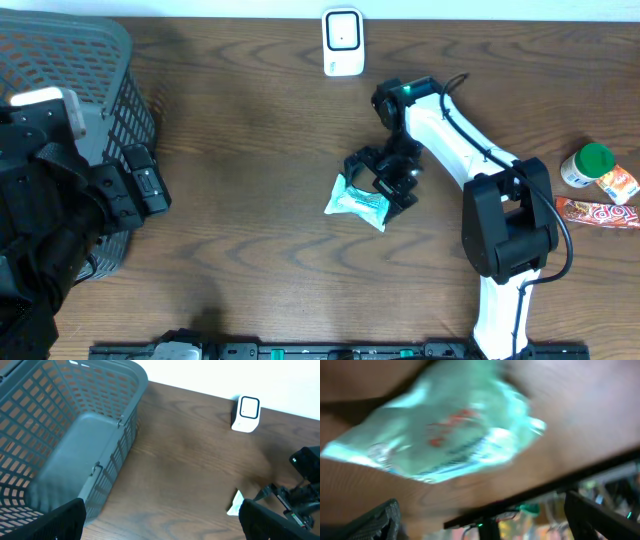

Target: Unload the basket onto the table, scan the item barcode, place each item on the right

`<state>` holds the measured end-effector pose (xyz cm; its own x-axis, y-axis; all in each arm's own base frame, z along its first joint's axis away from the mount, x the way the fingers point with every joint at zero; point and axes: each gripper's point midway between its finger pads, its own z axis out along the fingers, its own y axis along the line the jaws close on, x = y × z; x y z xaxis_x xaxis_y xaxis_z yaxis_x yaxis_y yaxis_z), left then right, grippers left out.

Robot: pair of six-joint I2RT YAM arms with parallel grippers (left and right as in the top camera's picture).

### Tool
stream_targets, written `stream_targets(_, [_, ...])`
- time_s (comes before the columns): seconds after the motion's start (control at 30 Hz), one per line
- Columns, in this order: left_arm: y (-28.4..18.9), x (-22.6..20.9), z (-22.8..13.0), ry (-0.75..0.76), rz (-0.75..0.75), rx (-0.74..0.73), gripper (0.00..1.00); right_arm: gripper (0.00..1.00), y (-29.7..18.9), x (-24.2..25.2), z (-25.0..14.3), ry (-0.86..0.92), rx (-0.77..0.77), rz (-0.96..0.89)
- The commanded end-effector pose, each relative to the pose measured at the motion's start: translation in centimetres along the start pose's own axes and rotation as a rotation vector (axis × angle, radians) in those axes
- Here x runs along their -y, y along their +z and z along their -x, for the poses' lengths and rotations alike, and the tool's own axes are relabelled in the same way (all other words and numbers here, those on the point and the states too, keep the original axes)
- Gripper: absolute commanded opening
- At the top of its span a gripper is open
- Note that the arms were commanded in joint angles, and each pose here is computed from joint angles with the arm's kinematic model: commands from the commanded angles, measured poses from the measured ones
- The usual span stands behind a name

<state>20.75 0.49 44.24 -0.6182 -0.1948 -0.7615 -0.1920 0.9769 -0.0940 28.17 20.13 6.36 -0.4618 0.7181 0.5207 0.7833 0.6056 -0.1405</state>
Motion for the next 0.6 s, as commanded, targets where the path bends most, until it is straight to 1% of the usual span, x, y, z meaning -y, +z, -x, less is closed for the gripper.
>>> stream_targets(0.0, [-0.2, -0.7, -1.8, 0.010, 0.026, -0.067, 0.98, 0.99, 0.2, 0.2, -0.6, 0.261, 0.013, -0.021])
stream_targets(0.1, [-0.2, -0.7, -1.8, 0.010, 0.026, -0.067, 0.98, 0.99, 1.3, 0.9, -0.9, 0.479, 0.076, -0.056])
stream_targets(0.17, [-0.2, -0.7, -1.8, 0.011, 0.027, -0.067, 0.98, 0.99, 1.8, 1.0, -1.1, 0.582, 0.098, -0.060])
stream_targets(0.23, [-0.2, -0.7, -1.8, 0.010, 0.027, -0.067, 0.98, 0.99, 2.1, 0.7, -0.7, 0.643, 0.144, -0.038])
stream_targets(0.3, [-0.2, -0.7, -1.8, 0.010, 0.026, -0.067, 0.98, 0.99, 2.3, 0.2, -0.2, 0.681, 0.193, -0.006])
stream_targets(0.37, [-0.2, -0.7, -1.8, 0.010, 0.027, -0.067, 0.98, 0.99, 2.2, -1.1, 0.7, 0.650, 0.233, 0.053])
stream_targets(0.47, [-0.2, -0.7, -1.8, 0.010, 0.026, -0.067, 0.98, 0.99, 1.8, -2.6, 1.4, 0.640, 0.211, 0.118])
stream_targets(0.57, [-0.2, -0.7, -1.8, 0.010, 0.026, -0.067, 0.98, 0.99, 1.5, -2.3, 2.2, 0.653, 0.243, 0.118])
